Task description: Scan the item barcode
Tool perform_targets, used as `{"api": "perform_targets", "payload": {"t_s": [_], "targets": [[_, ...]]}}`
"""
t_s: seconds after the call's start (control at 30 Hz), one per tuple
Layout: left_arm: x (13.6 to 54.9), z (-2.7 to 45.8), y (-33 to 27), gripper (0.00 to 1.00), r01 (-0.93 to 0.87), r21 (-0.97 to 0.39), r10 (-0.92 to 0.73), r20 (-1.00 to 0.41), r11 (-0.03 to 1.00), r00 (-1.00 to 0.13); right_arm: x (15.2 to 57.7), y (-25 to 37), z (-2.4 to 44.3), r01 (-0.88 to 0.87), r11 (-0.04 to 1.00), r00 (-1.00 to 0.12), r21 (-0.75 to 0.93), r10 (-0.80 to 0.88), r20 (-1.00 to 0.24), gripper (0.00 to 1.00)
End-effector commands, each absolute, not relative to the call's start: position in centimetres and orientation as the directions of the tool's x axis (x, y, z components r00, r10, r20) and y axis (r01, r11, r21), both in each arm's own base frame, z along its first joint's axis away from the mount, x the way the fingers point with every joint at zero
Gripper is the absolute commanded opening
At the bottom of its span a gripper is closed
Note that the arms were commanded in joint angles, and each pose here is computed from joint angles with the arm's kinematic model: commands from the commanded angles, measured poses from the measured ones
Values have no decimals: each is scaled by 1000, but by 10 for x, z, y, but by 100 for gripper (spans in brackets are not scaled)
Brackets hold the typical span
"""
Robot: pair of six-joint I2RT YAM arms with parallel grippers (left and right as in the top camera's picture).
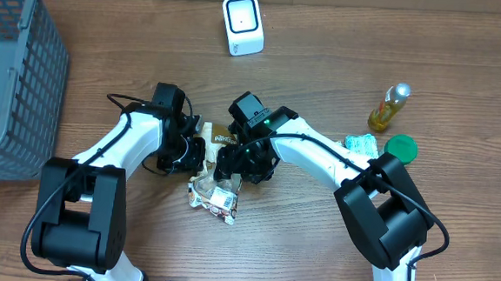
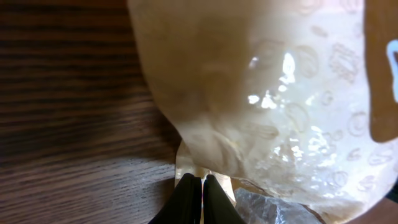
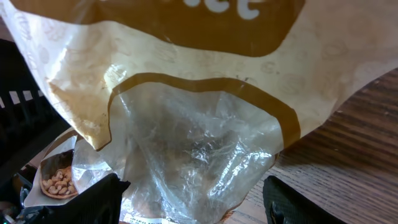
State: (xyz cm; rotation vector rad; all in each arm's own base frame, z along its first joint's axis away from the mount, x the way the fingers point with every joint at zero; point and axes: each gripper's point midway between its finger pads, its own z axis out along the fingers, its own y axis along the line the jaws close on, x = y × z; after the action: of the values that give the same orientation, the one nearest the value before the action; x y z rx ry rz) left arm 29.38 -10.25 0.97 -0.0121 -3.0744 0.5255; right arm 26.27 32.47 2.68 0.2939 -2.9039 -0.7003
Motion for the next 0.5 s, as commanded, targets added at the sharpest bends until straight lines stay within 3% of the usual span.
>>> {"api": "perform_targets", "payload": {"t_s": [0.0,0.13,0.27,0.47], "targets": [[291,5,-103,7,-7,-324,5,38,946,-999,263,326,39,-169,863,-973,476,-224,59,70],[292,10,-99,4,38,-319,50,30,947,-998,272,320,35,-178,883,-978,434,-208,22,70],[314,55,-83,4,-11,-335,-4,22,942,-1000,271,321,37,-230,861,-965,453,-262,7,69],[352,165,-91,4,65,-475,-55,-235,877,-970,273,332,57,-286,816,-950,503,-308,-41,63]]}}
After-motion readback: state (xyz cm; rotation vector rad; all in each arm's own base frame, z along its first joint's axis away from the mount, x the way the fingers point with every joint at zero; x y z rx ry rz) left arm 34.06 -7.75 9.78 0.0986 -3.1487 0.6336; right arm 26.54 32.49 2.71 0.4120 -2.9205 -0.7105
